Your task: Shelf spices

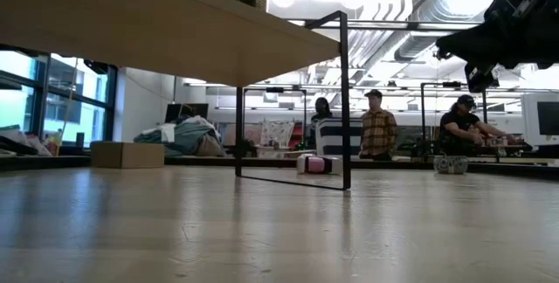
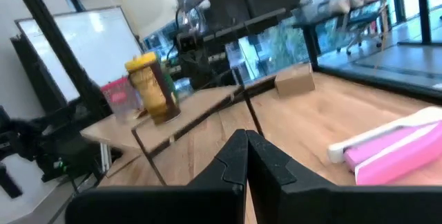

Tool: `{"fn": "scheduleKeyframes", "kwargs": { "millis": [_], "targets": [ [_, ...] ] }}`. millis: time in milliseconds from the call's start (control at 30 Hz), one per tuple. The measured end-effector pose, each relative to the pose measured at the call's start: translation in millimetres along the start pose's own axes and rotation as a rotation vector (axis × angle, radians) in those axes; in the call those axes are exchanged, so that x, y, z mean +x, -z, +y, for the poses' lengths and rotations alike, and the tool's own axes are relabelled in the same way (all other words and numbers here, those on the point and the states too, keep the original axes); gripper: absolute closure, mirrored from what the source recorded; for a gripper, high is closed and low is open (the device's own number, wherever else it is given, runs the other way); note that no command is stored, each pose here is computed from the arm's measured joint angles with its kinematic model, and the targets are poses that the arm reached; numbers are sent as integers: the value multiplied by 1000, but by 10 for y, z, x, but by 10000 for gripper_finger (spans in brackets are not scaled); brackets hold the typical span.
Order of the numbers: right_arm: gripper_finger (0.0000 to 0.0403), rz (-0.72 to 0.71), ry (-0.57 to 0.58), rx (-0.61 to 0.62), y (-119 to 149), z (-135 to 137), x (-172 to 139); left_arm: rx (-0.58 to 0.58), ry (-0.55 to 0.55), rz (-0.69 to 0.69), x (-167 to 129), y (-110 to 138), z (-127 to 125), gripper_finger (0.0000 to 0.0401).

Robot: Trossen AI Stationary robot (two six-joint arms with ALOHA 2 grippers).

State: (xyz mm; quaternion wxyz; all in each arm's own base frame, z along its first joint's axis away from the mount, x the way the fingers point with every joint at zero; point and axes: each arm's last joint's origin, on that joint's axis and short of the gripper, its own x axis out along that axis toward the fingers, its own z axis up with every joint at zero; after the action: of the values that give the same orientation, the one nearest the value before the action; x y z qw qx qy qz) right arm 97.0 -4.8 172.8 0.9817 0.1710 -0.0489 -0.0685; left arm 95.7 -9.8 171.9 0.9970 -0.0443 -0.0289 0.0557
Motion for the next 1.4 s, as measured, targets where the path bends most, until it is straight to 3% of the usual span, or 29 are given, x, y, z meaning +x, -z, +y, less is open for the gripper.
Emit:
{"fn": "scheduleKeyframes", "kwargs": {
  "millis": [67,200,300,400,600,733,867,1067,1300,1400],
  "targets": [
    [402,-73,10,79,-62,11,-3,0,0,0,0,0,0,398],
    [402,-189,-45,409,-228,59,-28,0,-1,0,0,0,0,398],
    [402,-264,-96,538,-356,99,-43,0,0,0,0,0,0,398],
    [402,-298,-166,526,-536,176,-37,0,0,0,0,0,0,398],
    [402,-218,-283,405,-1070,441,140,0,0,0,0,0,0,398],
    [402,-237,-272,351,-1494,628,399,0,0,0,0,0,0,398],
    [402,-253,-240,217,-1800,783,726,0,0,0,0,0,0,398],
    [402,-129,-210,166,-1926,922,1282,0,0,0,0,0,0,398],
    [402,16,-137,249,-2087,1012,1753,0,0,-1,0,-1,0,398],
    [402,38,-129,242,-2161,1059,1885,-29,-53,-11,1,-8,15,398]
  ]
}}
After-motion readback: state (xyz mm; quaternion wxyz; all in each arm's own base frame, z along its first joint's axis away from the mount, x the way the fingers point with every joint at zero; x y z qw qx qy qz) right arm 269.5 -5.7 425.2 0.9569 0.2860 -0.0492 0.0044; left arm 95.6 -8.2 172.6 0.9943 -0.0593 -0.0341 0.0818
